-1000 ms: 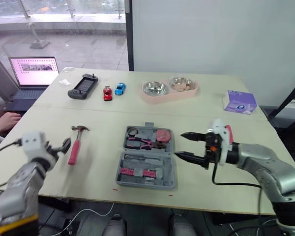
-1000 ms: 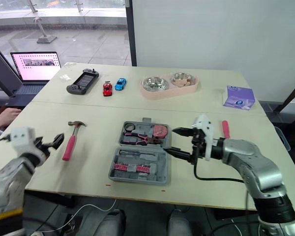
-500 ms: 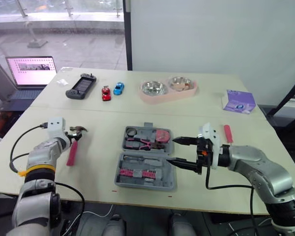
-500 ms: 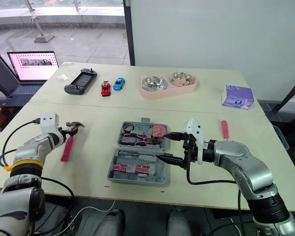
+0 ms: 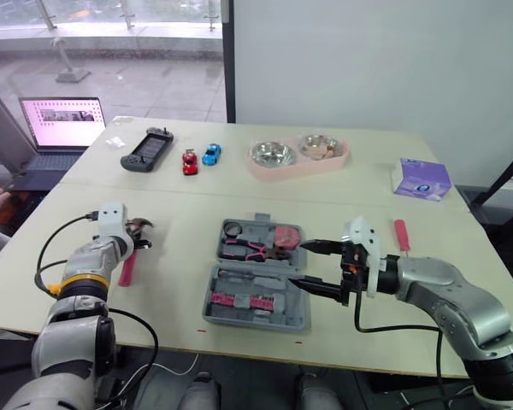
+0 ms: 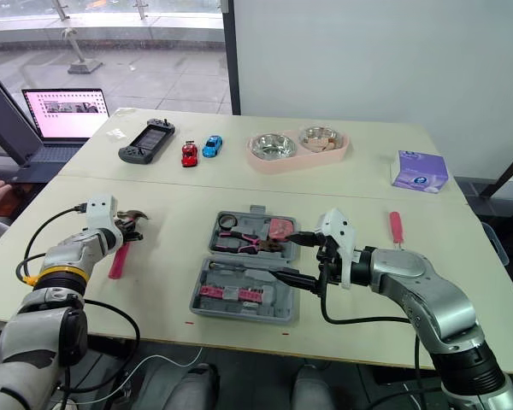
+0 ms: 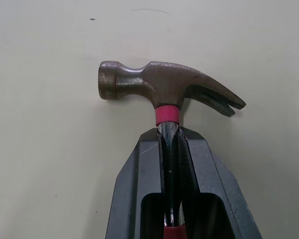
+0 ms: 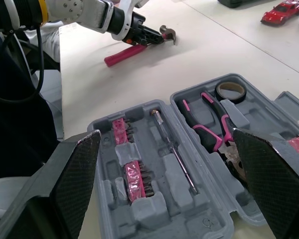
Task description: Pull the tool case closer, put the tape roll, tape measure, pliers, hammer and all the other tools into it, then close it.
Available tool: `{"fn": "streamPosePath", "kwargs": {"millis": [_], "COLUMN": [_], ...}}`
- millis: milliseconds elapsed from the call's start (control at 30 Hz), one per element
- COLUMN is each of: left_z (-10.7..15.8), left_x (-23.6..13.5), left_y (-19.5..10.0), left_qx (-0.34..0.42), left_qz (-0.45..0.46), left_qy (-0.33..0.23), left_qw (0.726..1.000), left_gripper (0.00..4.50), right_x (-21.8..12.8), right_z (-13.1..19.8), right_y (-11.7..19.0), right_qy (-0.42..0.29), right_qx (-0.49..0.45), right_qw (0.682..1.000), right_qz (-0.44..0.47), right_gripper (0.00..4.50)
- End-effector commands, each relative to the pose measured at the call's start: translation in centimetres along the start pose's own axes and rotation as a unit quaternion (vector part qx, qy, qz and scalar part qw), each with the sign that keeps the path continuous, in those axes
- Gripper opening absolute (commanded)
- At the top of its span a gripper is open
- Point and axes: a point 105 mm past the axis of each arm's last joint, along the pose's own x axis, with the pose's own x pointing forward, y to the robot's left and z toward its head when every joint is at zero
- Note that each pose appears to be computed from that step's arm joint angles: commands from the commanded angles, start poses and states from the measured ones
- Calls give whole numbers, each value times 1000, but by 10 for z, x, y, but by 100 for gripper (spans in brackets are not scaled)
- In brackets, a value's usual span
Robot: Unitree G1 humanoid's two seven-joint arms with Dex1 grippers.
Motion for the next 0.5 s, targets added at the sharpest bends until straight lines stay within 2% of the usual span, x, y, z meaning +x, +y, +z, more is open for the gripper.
{"fn": "streamPosePath", "kwargs": {"millis": [33, 200, 367, 400, 433, 500], "left_z": [-19, -8, -5, 29, 49, 65], "left_x": [3, -3, -4, -21, -37, -65], "left_y": [-6, 11, 12, 10, 2, -21], "left_qx": [-3, -1, 1, 63, 114, 189], "left_qz": [-12, 11, 11, -26, -59, -125], "left_qy": [31, 8, 2, -45, -72, -88], "left_qw": [999, 1000, 1000, 997, 989, 970], "left_gripper": [3, 3, 3, 3, 3, 3], "right_x": [-2, -4, -4, -6, -8, -10], "right_z": [11, 9, 9, 7, 5, 3], "right_y": [2, -1, -1, -2, -2, -3], "right_qy": [-20, -15, -14, -10, -7, -3], "right_qx": [-21, -19, -19, -16, -14, -10], "right_qw": [1000, 1000, 1000, 1000, 1000, 1000], "right_qz": [0, -11, -11, -18, -22, -30], "right_gripper": [450, 450, 450, 450, 450, 450]}}
